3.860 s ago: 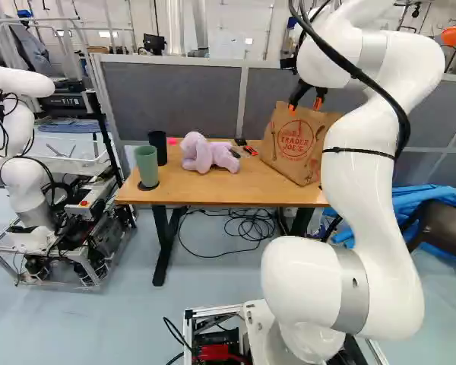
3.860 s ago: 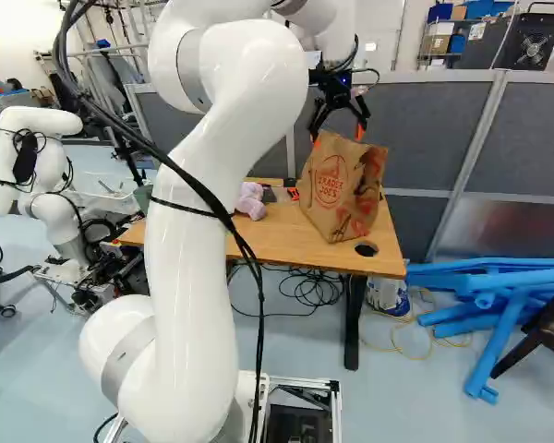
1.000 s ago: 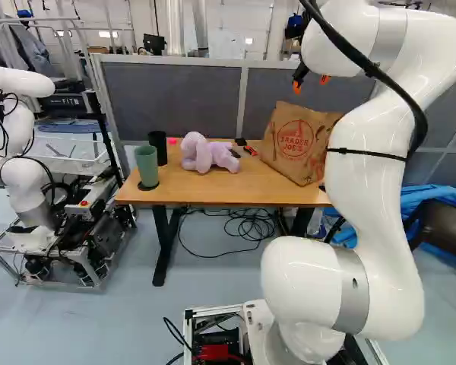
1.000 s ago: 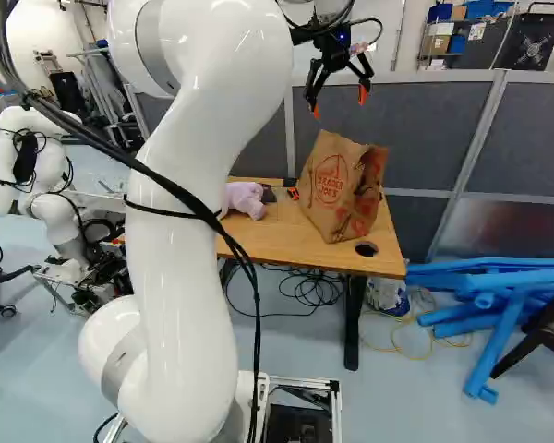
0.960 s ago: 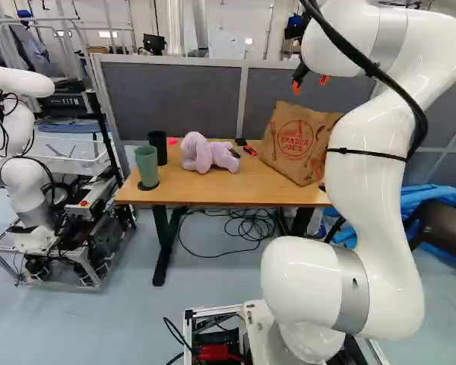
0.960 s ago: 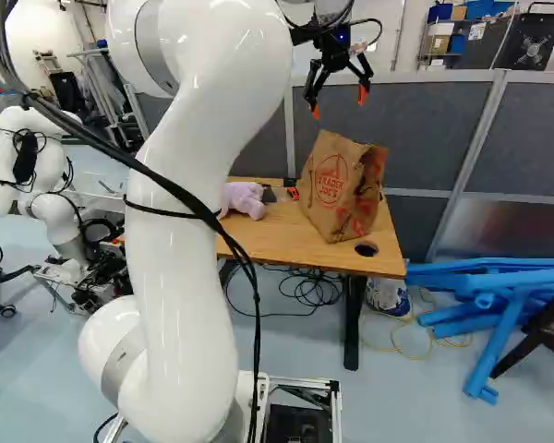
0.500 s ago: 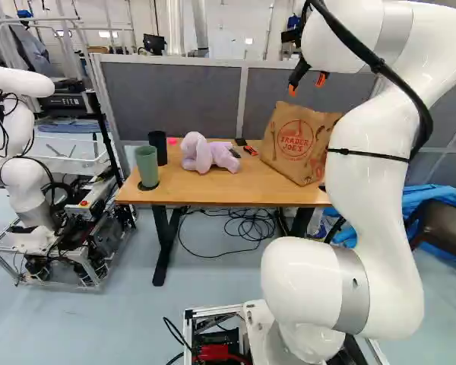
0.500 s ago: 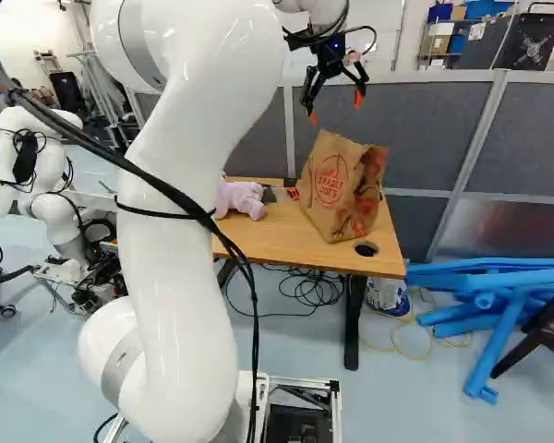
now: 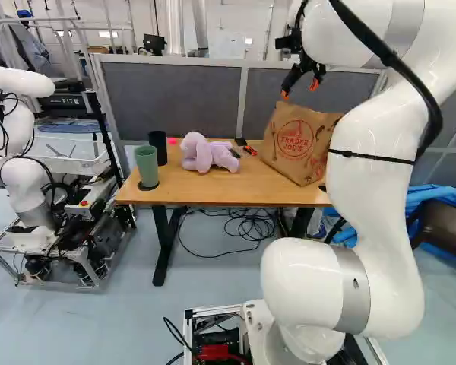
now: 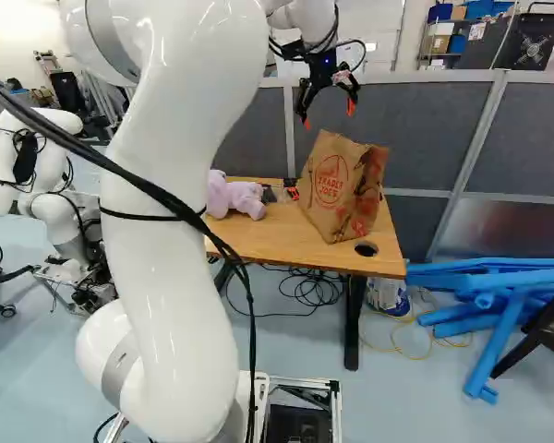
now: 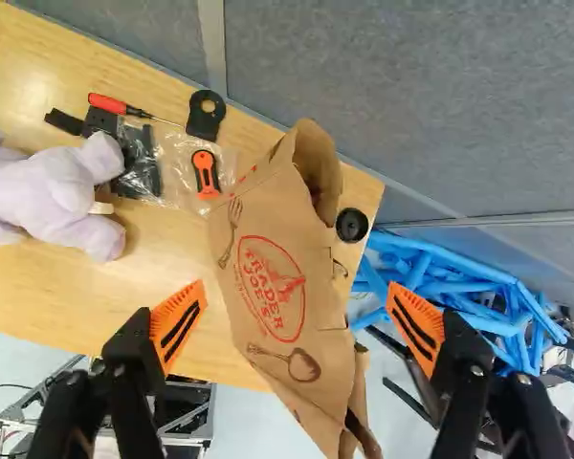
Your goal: Pick up the bag on the ground and place it on the table
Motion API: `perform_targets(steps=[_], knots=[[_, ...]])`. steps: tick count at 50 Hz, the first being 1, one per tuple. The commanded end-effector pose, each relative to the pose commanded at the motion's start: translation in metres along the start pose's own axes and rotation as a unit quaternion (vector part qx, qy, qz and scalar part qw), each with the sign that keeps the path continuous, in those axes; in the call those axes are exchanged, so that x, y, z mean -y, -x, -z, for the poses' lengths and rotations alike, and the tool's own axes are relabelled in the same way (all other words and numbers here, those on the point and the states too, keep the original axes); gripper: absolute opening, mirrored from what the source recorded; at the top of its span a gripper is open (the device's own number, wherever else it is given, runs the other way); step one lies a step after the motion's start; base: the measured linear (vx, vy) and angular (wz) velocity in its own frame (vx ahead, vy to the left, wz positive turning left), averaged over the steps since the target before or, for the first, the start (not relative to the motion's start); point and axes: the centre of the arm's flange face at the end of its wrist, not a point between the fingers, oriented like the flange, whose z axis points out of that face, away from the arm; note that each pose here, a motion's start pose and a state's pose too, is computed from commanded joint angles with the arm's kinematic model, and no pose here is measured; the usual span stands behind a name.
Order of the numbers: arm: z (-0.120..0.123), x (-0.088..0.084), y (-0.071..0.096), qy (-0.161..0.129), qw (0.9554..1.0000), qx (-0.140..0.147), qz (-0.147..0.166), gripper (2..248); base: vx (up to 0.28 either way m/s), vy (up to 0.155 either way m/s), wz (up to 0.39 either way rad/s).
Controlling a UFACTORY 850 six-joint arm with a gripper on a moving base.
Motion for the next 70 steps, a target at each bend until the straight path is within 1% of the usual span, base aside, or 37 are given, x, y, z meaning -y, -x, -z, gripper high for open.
perform_targets(steps=[21, 38, 54, 70], knots=[[-0.027, 0.038, 0.013, 0.015, 0.9988, -0.043, -0.018, 247, 0.0, 0.0, 0.0], [-0.051, 0.08, 0.033, 0.025, 0.9952, -0.087, -0.038, 247, 0.0, 0.0, 0.0], [-0.074, 0.126, 0.064, 0.031, 0.9885, -0.136, -0.059, 247, 0.0, 0.0, 0.0], [-0.094, 0.175, 0.104, 0.033, 0.9787, -0.186, -0.081, 247, 0.0, 0.0, 0.0]])
